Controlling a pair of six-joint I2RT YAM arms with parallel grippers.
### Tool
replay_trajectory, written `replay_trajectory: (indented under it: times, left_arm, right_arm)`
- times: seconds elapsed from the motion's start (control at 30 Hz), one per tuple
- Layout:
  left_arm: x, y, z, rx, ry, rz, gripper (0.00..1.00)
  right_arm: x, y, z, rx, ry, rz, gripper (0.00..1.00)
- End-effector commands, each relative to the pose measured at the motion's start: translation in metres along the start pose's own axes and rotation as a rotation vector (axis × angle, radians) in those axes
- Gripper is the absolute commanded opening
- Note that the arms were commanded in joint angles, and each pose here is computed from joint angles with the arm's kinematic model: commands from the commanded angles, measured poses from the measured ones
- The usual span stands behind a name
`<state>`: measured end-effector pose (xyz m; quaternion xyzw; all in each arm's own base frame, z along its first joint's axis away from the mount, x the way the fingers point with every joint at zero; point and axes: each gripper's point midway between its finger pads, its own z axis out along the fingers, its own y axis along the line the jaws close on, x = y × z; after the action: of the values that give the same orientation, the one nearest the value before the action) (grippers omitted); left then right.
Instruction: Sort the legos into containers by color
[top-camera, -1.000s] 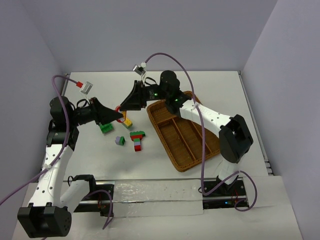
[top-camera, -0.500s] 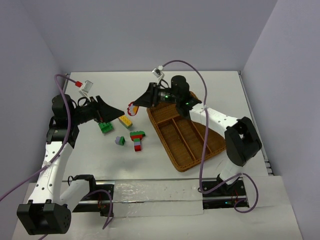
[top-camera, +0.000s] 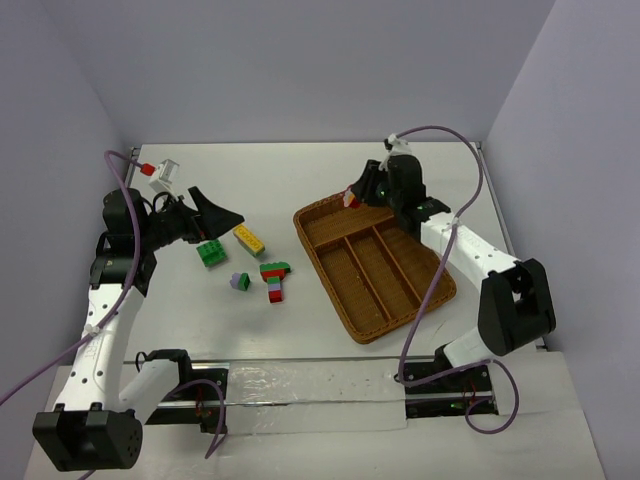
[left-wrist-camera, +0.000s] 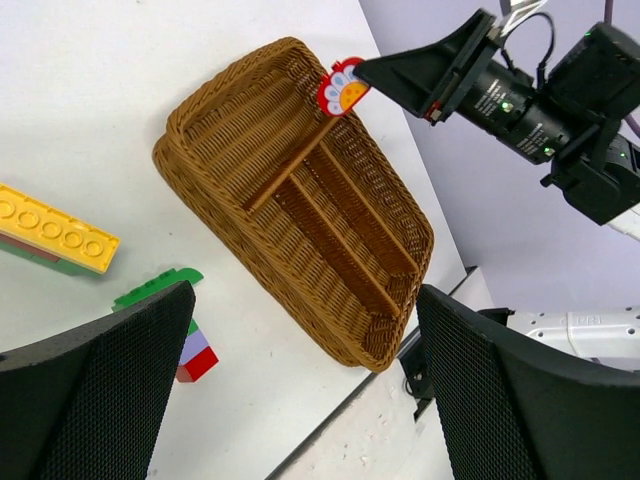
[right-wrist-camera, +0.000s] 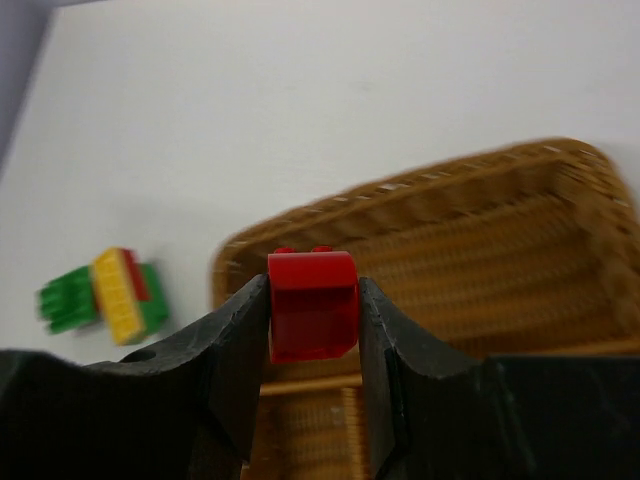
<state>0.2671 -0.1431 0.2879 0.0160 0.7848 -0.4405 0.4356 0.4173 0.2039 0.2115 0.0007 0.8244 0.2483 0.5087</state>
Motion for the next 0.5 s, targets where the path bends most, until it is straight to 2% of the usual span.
replay_trajectory:
  times: [0.0,0.17,0.4,0.43,0.47]
  left_arm:
    - [-0.012,-0.008,-0.004,-0.006,-0.042,0.026,0.99]
    - [-0.012,-0.004,-0.004,-0.023,-0.037,0.021,0.99]
    - [-0.015,-0.006,-0.004,-0.022,-0.042,0.019,0.99]
    - [-0.015,-0.006,-0.004,-0.022,-0.041,0.018,0.99]
    - [-0.016,-0.007,-0.004,-0.022,-0.043,0.019,0.99]
  right_arm:
    - [-0.003,-0.061,-0.002,0.196,-0.021,-0.032,0.0]
    - [0.007,-0.093,0.007,0.255,0.012,-0.01,0.0]
    - [0.012,-0.106,0.033,0.251,0.051,-0.001,0.0]
    - [0.013,-0.108,0.038,0.253,0.06,-0.002,0.04]
    - [0.015,-0.11,0.041,0.258,0.07,-0.003,0.23]
